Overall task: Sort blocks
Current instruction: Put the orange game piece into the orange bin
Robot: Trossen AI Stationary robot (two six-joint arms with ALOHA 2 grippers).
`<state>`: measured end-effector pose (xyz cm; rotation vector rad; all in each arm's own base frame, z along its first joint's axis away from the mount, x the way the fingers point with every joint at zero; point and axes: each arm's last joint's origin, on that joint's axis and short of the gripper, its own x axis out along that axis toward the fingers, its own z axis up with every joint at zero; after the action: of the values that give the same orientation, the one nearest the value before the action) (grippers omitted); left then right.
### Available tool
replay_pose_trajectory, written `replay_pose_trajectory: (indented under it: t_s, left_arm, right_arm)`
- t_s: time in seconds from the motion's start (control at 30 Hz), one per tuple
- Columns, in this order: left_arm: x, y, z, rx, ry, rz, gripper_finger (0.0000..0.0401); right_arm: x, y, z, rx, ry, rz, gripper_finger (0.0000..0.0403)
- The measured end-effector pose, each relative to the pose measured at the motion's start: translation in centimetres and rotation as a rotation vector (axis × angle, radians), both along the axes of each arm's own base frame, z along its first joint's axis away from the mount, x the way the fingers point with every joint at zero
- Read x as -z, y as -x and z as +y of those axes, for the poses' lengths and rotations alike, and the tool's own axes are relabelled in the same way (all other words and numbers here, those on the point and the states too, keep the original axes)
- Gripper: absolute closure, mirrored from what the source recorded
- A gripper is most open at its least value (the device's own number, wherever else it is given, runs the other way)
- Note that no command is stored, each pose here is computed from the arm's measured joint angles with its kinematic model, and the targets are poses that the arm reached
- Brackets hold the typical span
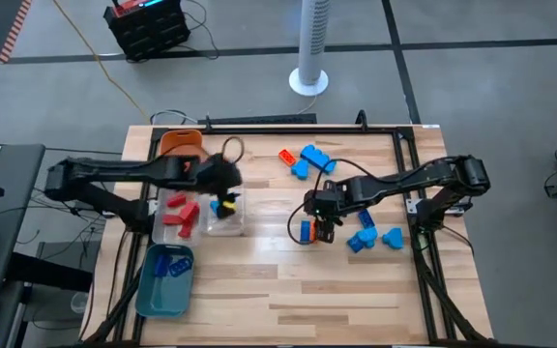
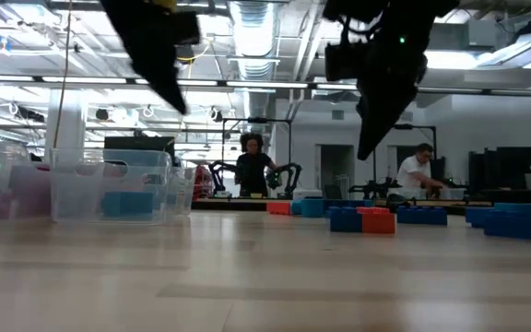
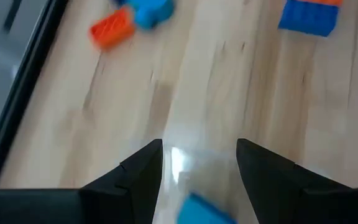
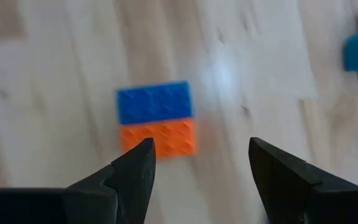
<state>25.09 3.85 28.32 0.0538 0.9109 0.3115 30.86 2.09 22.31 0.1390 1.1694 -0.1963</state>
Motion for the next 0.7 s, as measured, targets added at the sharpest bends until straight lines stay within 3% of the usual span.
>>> replay_pose_trajectory:
  t_s: [0.1, 0.27, 0.4, 0.57, 0.7]
  left_arm:
    - [0.5, -2.4, 1.8, 0.116, 0.01, 0.005, 0.02]
    - [1.6, -6.3, 4.8, 0.183, 0.038, 0.084, 0.02]
    - [2.8, -9.0, 6.5, 0.254, 0.005, 0.169, 0.02]
    - [4.1, -11.6, 7.9, 0.398, -0.066, 0.219, 0.02]
    - [4.6, -13.2, 9.3, 0.425, -0.105, 0.227, 0.02]
  right_arm:
    - [-0.1, -0.2, 1.6, -0.009, -0.008, -0.04, 0.0138]
    - [0.2, 0.8, 4.5, 0.003, 0.109, -0.03, 0.0138]
    - [1.9, 1.8, 5.9, 0.001, 0.104, -0.03, 0.014]
    - [4.6, 3.2, 5.9, 0.002, 0.109, 0.003, 0.0158]
    - [5.3, 3.9, 4.4, 0.024, 0.118, 0.002, 0.0172]
